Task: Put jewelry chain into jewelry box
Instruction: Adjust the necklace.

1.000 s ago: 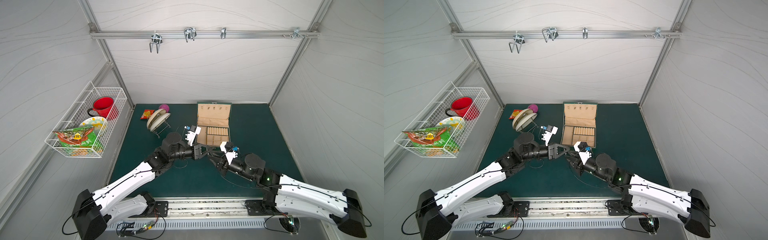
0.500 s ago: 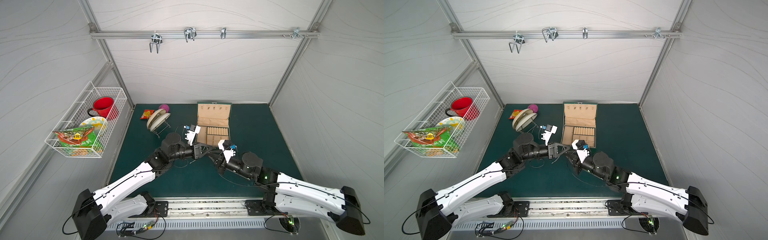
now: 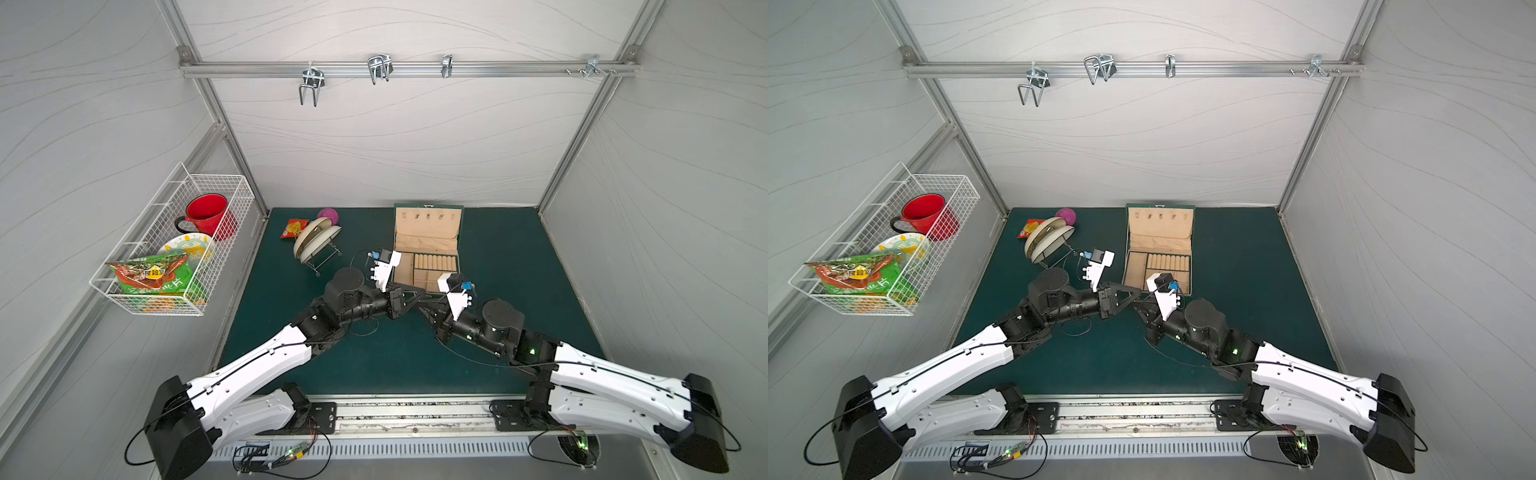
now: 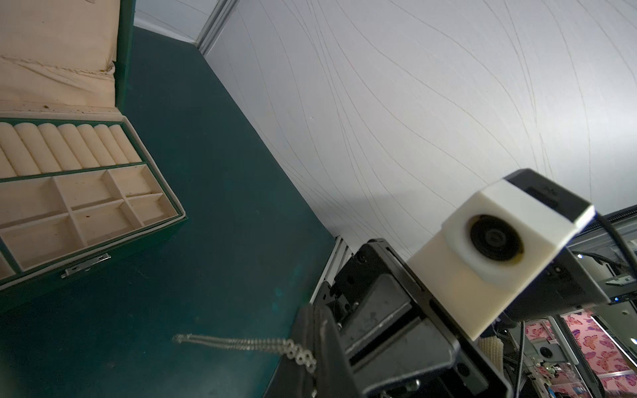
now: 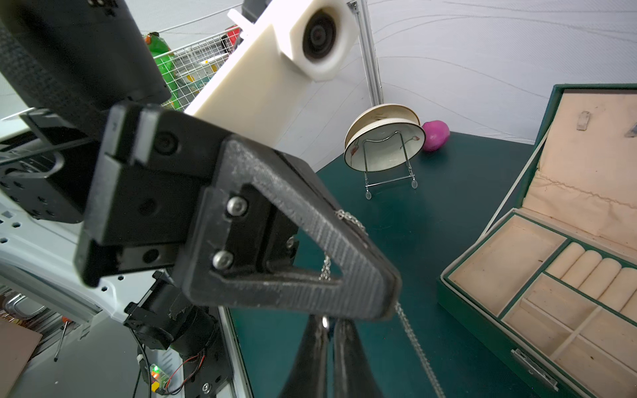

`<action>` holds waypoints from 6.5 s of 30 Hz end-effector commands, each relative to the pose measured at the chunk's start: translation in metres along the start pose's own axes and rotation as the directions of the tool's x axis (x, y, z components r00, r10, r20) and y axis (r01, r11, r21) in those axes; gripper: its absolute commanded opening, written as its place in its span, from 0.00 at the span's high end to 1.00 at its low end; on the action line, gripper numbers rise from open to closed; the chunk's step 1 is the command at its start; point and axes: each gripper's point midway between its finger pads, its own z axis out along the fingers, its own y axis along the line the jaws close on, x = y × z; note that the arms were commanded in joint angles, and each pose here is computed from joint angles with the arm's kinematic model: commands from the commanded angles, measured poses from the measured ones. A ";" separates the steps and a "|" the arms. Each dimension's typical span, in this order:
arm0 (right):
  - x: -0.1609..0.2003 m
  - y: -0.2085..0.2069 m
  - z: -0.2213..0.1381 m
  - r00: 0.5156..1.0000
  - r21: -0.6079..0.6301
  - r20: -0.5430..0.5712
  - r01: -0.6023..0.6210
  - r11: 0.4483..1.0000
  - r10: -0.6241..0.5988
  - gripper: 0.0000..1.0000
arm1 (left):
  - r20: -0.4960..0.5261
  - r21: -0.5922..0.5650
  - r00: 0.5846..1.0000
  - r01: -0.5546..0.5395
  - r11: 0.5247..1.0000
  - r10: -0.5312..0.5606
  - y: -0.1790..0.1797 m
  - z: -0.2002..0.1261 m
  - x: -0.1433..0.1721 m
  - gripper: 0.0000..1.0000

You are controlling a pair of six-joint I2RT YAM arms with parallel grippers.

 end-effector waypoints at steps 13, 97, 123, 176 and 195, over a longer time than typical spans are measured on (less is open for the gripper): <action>0.000 -0.027 -0.018 0.991 0.114 -0.130 0.055 0.992 -0.040 1.00 | 0.037 -0.134 0.999 0.004 0.991 0.000 0.027 -0.021 0.011 0.34; -0.052 -0.018 -0.050 0.958 -0.059 -0.274 0.067 0.996 -0.081 1.00 | -0.234 0.621 0.860 -0.227 0.750 0.454 -0.068 -0.017 0.082 0.74; -0.026 -0.035 -0.057 0.949 0.006 -0.315 0.014 1.000 -0.011 1.00 | -0.100 0.486 0.854 -0.405 0.774 0.510 -0.061 -0.024 0.059 1.00; -0.054 -0.022 -0.037 0.965 -0.073 -0.259 0.014 0.997 -0.033 1.00 | -0.118 0.555 0.856 -0.363 0.748 0.503 -0.072 -0.027 0.065 1.00; 0.009 -0.019 -0.040 0.935 -0.135 -0.351 -0.102 0.986 0.049 1.00 | 0.061 0.418 0.842 -0.509 0.753 0.535 -0.074 -0.037 0.026 1.00</action>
